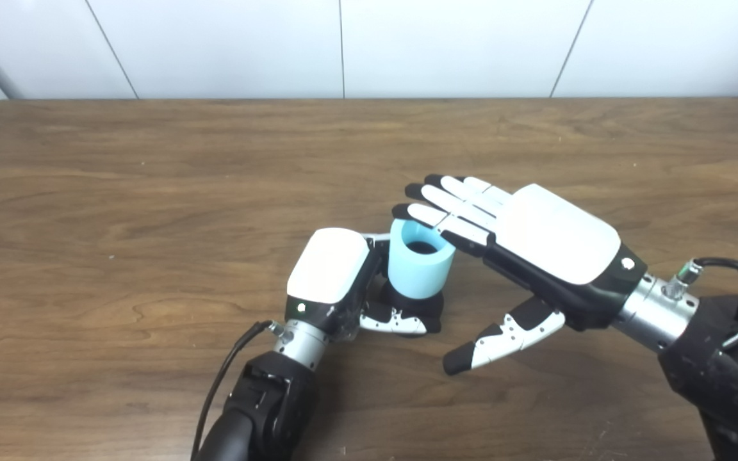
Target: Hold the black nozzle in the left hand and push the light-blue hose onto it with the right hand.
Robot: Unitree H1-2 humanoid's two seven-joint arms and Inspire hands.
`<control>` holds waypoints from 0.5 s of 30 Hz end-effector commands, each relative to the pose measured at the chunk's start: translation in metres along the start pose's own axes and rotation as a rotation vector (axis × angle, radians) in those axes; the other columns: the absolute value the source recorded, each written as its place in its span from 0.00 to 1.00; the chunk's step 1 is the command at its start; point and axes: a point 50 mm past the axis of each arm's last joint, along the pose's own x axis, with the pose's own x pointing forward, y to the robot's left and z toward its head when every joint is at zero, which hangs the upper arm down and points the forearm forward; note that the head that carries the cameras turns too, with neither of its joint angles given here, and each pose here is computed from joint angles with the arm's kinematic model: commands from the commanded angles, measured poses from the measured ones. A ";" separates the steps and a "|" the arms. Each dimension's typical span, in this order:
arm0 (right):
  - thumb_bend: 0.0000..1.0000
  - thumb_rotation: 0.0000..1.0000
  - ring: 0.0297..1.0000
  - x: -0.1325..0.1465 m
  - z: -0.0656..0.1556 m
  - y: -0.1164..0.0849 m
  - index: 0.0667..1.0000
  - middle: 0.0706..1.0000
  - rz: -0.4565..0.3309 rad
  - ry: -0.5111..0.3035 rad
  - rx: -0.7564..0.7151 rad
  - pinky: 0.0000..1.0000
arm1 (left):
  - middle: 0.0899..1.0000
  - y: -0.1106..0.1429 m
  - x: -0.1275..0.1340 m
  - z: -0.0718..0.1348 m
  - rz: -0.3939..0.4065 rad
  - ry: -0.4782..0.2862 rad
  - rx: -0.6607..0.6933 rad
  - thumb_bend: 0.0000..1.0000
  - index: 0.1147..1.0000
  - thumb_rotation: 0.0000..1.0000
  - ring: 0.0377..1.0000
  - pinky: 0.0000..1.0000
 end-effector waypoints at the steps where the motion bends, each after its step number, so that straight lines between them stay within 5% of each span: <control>1: 0.71 0.94 1.00 -0.003 0.005 -0.009 0.94 1.00 -0.060 -0.029 -0.045 0.96 | 0.38 -0.003 -0.002 -0.003 -0.028 0.017 0.028 0.52 0.43 0.00 0.45 0.42; 15: 0.69 0.91 1.00 -0.005 0.008 -0.015 0.94 1.00 -0.076 -0.049 -0.039 0.94 | 0.39 -0.004 -0.001 -0.003 -0.039 0.025 0.039 0.52 0.43 0.00 0.46 0.43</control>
